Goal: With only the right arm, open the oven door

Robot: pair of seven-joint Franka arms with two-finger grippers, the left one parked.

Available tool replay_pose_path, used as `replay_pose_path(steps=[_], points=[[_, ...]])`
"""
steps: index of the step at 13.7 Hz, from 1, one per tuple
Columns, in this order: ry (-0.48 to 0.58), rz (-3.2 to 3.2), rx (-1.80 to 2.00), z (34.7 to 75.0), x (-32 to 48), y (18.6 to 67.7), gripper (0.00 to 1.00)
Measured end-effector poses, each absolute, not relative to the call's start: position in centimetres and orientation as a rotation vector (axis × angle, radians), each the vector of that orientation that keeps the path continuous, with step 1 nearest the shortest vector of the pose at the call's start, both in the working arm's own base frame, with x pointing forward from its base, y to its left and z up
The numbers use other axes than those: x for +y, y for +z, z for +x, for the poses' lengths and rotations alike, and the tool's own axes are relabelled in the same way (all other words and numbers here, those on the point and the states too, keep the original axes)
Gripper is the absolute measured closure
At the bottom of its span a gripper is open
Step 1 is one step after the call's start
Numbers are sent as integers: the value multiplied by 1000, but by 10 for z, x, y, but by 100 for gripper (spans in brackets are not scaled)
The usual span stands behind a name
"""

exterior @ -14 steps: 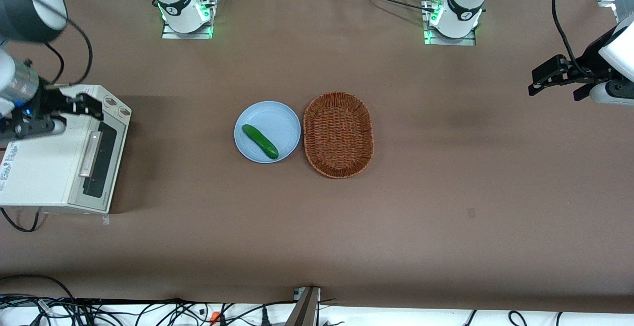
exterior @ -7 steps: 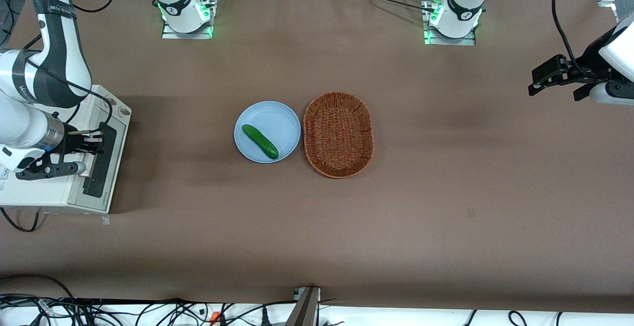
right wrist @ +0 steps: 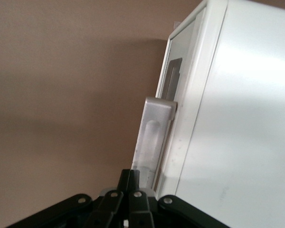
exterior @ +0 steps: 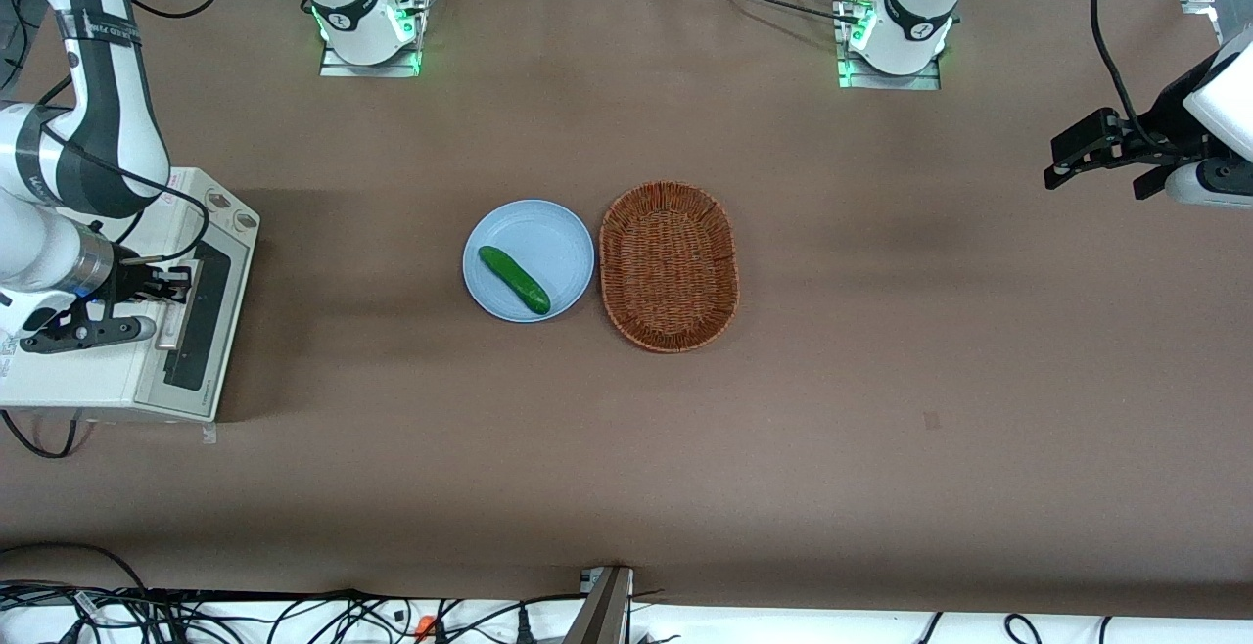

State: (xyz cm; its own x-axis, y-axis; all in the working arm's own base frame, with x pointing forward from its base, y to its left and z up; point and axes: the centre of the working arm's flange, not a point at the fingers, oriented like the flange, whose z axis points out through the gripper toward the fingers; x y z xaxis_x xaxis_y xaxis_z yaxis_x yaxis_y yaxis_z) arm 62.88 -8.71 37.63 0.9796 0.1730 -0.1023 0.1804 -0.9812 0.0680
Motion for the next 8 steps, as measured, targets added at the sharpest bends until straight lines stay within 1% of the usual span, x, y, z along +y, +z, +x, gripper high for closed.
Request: replay_pose_path(steps=[8], points=[[-120, 3047, 276, 628, -88, 366, 99]])
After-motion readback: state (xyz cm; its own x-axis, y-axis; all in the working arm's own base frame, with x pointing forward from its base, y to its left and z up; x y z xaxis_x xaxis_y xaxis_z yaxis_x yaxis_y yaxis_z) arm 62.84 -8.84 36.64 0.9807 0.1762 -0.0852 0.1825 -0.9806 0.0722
